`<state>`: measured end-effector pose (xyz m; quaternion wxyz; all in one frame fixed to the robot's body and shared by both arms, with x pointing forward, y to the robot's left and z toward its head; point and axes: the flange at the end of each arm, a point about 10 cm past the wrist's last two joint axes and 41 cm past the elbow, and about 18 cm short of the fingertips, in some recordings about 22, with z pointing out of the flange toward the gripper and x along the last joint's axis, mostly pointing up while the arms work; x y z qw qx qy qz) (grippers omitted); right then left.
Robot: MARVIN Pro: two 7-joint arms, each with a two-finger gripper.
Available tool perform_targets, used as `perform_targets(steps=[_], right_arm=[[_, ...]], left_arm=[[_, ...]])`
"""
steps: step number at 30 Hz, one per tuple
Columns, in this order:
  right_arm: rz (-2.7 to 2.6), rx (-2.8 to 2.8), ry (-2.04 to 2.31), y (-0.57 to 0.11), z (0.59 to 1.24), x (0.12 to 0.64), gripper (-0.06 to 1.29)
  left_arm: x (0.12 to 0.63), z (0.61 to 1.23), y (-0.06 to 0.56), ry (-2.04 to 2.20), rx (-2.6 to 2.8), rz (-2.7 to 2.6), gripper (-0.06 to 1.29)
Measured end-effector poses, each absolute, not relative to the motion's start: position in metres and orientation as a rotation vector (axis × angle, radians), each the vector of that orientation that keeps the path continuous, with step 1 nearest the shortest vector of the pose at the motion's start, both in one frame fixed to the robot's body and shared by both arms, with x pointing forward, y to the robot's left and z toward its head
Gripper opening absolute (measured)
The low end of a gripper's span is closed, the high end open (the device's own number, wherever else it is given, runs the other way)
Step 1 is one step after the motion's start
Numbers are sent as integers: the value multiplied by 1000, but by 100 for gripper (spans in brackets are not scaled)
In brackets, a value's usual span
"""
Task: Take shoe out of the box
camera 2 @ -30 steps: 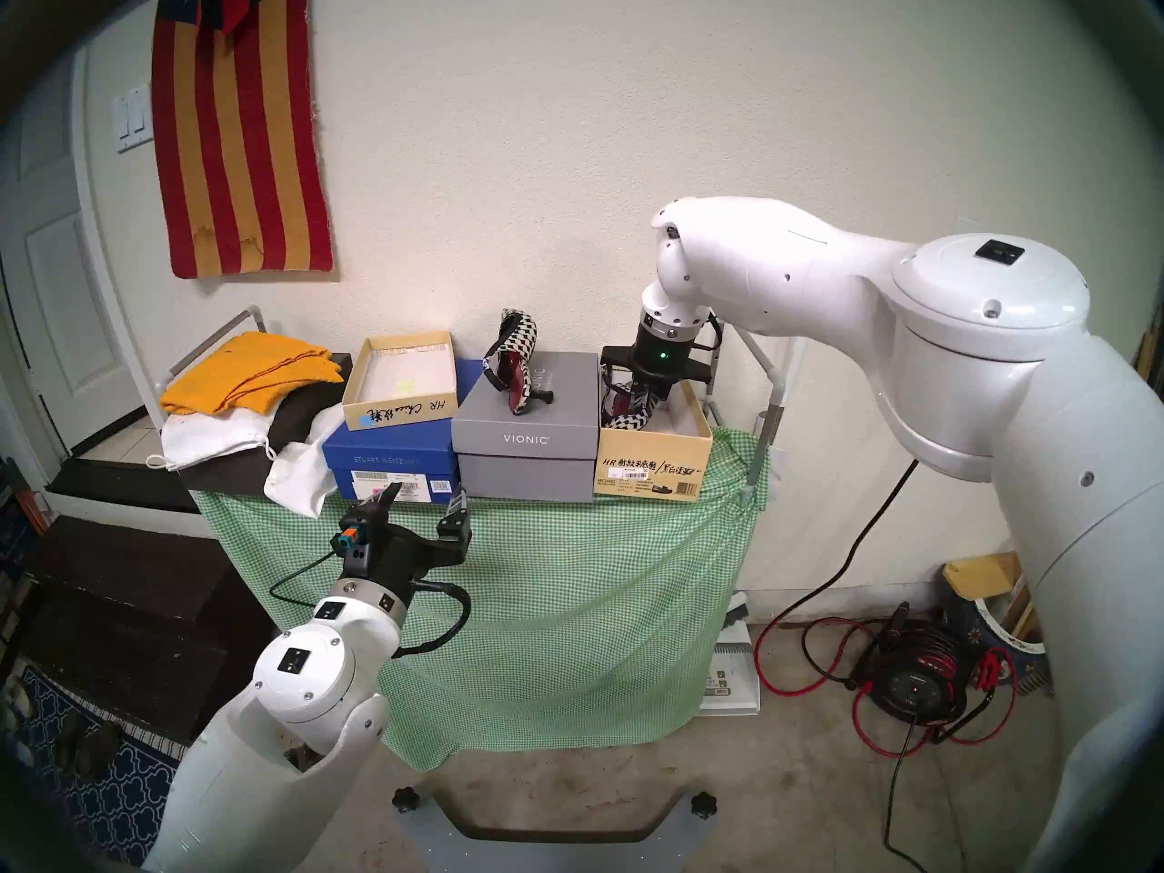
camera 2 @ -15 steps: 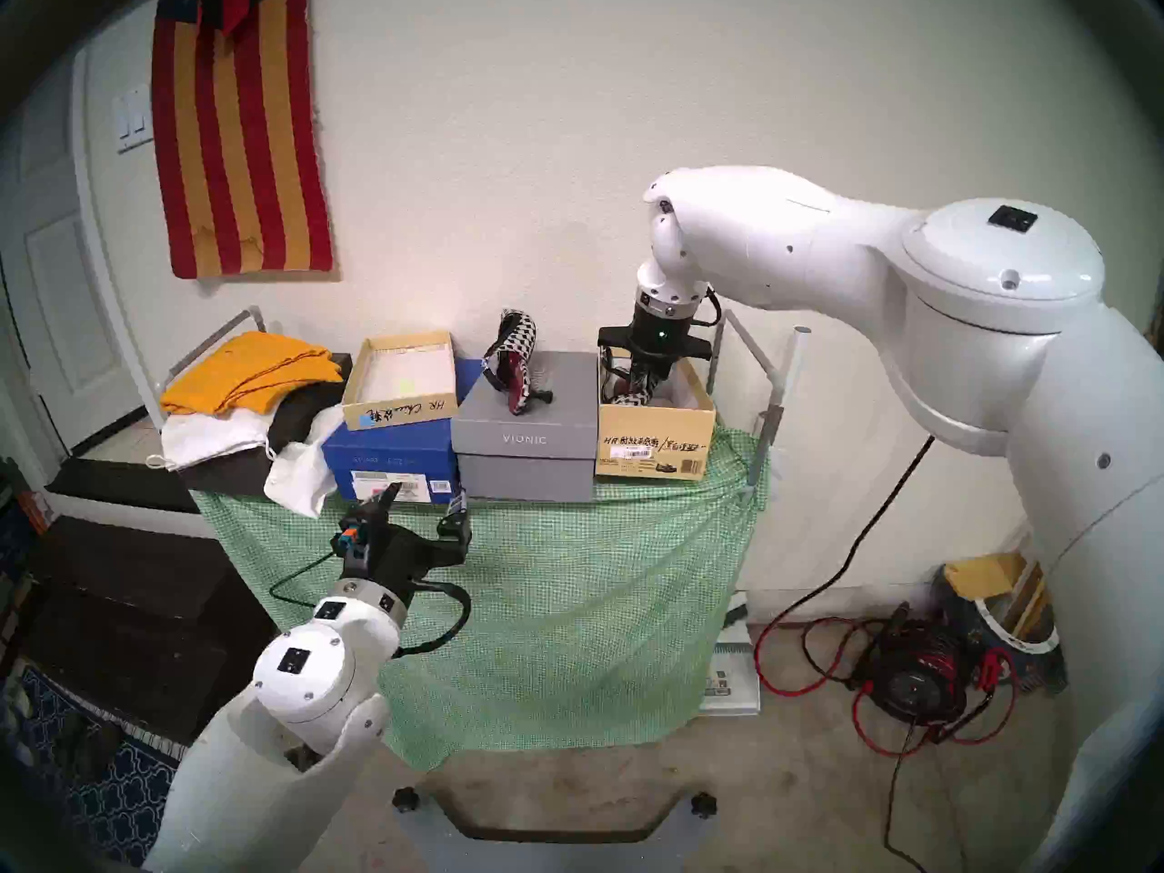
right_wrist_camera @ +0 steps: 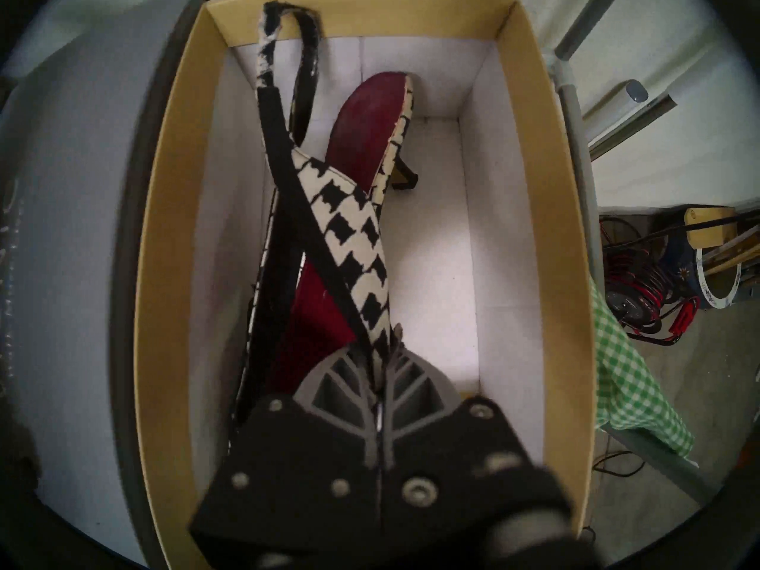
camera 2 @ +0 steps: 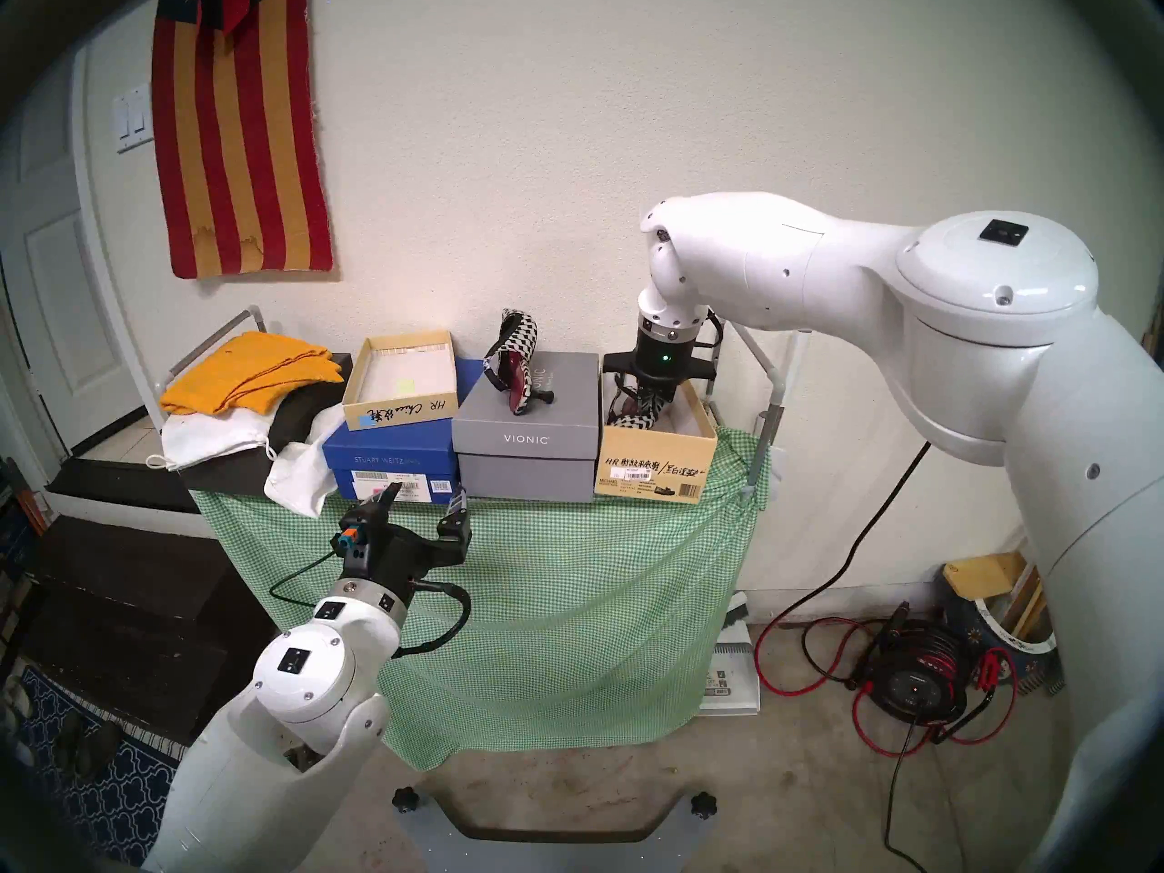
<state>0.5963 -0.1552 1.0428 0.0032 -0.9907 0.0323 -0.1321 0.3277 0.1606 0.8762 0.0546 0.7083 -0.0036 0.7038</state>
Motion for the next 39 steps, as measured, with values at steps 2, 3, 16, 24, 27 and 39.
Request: perform_targets(steps=[2,3,16,24,27,39], right_arm=[[-400,-3118,104,-158,1036,595,-2],[-396,-3122,105,-159,1035,595,-2],[-430,-3143,129,-170,1044,598,-3],[-498,-3128,120,-164,1070,601,-3],[-514,-3121,115,-162,1076,601,-3],[-539,-3106,117,-157,1085,603,-3]], left_arm=[[328,876,161,-11,2151,2137,123],[328,876,161,-11,2151,2137,123],[328,876,161,-11,2151,2137,123],[328,876,161,-11,2151,2137,123],[328,876,161,-11,2151,2137,123],[328,876,161,-11,2151,2137,123]])
